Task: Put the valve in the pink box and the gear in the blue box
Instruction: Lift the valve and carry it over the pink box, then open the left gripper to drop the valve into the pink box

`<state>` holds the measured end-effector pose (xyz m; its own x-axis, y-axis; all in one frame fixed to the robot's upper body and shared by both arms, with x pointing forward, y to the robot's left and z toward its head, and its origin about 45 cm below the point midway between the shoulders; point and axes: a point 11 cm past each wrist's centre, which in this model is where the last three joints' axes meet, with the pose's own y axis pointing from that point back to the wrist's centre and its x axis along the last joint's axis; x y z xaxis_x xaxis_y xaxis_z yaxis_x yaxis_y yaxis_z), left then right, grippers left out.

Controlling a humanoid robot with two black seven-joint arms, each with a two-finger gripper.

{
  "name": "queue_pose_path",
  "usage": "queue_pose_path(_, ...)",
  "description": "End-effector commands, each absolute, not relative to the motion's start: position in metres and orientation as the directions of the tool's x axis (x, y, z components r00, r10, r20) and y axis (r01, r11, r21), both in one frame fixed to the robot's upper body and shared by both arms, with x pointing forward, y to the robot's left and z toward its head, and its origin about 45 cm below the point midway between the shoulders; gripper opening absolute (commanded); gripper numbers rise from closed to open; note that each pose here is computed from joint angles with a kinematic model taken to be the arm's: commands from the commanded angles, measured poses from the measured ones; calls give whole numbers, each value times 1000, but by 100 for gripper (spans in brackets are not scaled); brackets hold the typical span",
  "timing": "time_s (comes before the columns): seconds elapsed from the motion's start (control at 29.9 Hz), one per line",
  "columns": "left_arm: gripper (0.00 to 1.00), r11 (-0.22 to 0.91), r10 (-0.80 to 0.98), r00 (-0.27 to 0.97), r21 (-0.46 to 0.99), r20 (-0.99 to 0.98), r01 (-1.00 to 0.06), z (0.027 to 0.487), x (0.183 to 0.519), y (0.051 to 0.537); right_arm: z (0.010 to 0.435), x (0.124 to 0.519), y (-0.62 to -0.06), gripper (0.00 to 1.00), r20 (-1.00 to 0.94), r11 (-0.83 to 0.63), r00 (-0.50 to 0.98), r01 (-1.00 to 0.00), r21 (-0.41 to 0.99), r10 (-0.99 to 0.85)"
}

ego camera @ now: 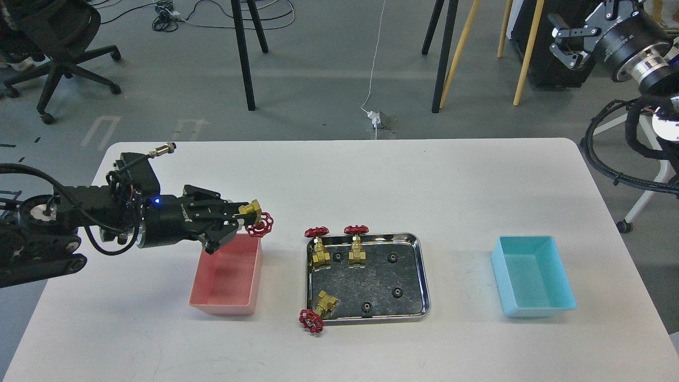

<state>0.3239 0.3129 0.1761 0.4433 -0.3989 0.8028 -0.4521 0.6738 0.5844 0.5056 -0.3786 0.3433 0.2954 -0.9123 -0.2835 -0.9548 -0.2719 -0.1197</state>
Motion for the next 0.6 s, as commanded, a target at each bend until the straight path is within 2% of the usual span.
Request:
queue_pose_path(0.0,14,648,-398,473,606,786,-461,168,311,332,343,506,-379,100,-284,-272,295,-955,-120,-912)
queue_pose_path(0.3,18,648,-384,504,615,774,-450,148,290,340,344,506,-379,100,-281,-273,297,-954,-120,-913)
queue_pose_path(0.37,24,647,-382,513,619,769,-446,145,286,341,343,506,-379,100,-280,-273,295,-955,-118,-913)
queue_pose_path(0.47,42,647,-379,513,617,770,-448,145,286,342,343,506,-379,100,-280,-273,295,-955,-118,-913)
queue_pose_path(0.57,51,650,-372,506,608,778,-457,147,290,340,341,505,-379,100,-284,-271,293,-956,-115,-913)
